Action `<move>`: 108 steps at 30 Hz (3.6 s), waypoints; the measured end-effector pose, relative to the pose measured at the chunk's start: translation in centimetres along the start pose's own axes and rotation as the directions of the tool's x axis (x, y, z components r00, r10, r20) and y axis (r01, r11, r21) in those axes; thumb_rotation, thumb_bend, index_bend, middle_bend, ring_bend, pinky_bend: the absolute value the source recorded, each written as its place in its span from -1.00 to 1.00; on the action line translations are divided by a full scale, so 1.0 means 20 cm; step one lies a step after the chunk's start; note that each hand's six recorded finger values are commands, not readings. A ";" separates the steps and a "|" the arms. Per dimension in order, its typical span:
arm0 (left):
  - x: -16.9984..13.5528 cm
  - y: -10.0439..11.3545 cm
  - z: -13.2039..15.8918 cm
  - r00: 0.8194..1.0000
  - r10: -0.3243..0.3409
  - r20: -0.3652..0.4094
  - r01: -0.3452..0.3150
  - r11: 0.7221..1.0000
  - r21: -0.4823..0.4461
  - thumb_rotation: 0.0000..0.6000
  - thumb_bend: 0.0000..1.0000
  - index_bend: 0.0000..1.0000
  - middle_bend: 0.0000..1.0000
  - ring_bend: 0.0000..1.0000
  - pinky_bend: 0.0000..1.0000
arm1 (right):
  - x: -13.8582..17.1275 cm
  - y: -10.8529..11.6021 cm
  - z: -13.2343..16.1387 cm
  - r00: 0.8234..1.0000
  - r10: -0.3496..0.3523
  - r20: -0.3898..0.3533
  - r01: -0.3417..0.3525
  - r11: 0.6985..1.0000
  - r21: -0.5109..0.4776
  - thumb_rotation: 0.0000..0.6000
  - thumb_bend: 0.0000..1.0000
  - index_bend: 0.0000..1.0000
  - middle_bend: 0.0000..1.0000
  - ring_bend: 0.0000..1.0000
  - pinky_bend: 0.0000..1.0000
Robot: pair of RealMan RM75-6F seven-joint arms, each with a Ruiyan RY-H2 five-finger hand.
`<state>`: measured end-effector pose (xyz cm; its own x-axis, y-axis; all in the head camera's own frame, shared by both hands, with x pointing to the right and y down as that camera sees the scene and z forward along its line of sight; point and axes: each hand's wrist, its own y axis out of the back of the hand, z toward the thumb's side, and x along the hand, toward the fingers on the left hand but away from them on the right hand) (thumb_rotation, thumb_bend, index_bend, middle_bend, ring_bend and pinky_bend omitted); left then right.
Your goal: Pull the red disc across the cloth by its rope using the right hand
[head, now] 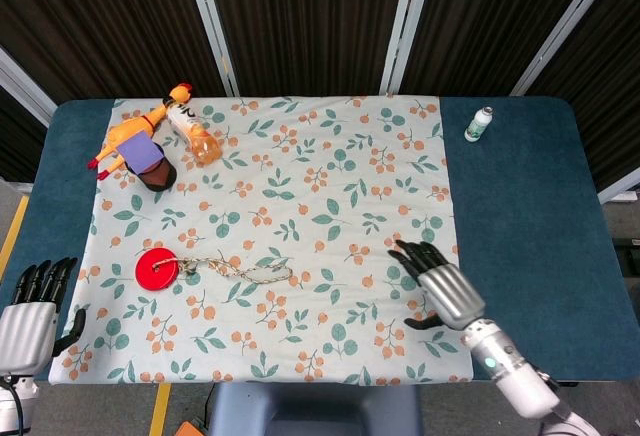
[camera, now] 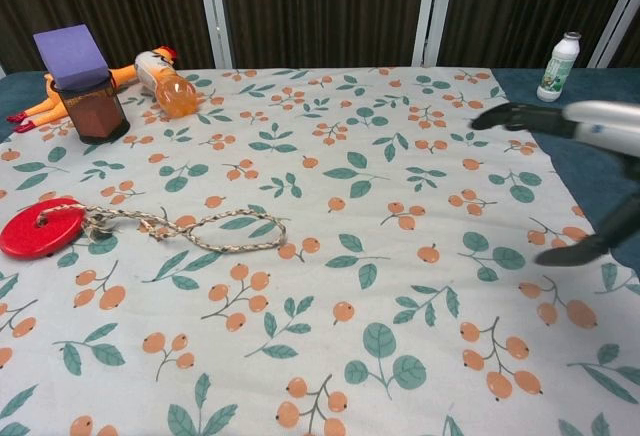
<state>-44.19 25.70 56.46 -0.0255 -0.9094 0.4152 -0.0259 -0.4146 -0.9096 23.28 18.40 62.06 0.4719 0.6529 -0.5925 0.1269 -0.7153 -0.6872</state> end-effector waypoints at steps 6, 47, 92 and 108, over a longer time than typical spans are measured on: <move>-0.01 -0.02 -0.01 1.000 -0.014 -0.008 0.014 1.000 0.000 1.00 -0.05 -0.98 -0.82 -0.90 -0.81 | -0.35 -0.09 0.27 0.995 0.059 -0.085 -0.066 0.995 -0.071 1.00 -0.70 -1.00 -1.00 -1.00 -1.00; -0.04 -0.06 -0.17 0.997 -0.036 -0.070 0.037 0.999 0.009 1.00 -0.05 -0.96 -0.82 -0.93 -0.81 | -0.86 -0.41 0.68 0.967 0.243 -0.082 -0.255 0.941 -0.224 1.00 -0.43 -1.00 -0.38 -1.00 -1.00; -0.03 -0.09 -0.12 0.998 -0.043 -0.046 0.041 0.998 -0.038 1.00 -0.05 -0.96 -0.82 -0.93 -0.81 | -0.03 0.25 -0.77 0.864 -0.038 0.502 0.149 0.972 -0.181 1.00 0.37 0.67 0.60 0.25 0.28; -0.03 -0.10 -0.11 0.998 -0.046 -0.041 0.044 0.998 -0.039 1.00 -0.05 -0.96 -0.82 -0.93 -0.81 | 0.00 0.38 -0.77 0.870 -0.158 0.468 0.289 0.931 -0.223 1.00 0.38 0.67 0.60 0.25 0.27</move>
<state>-46.23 27.19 58.11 -0.0651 -0.8873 0.4566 -0.0661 -0.4527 -0.8892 37.61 9.21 63.32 -0.0178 0.7972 -0.6035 0.4489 -0.5330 -0.7172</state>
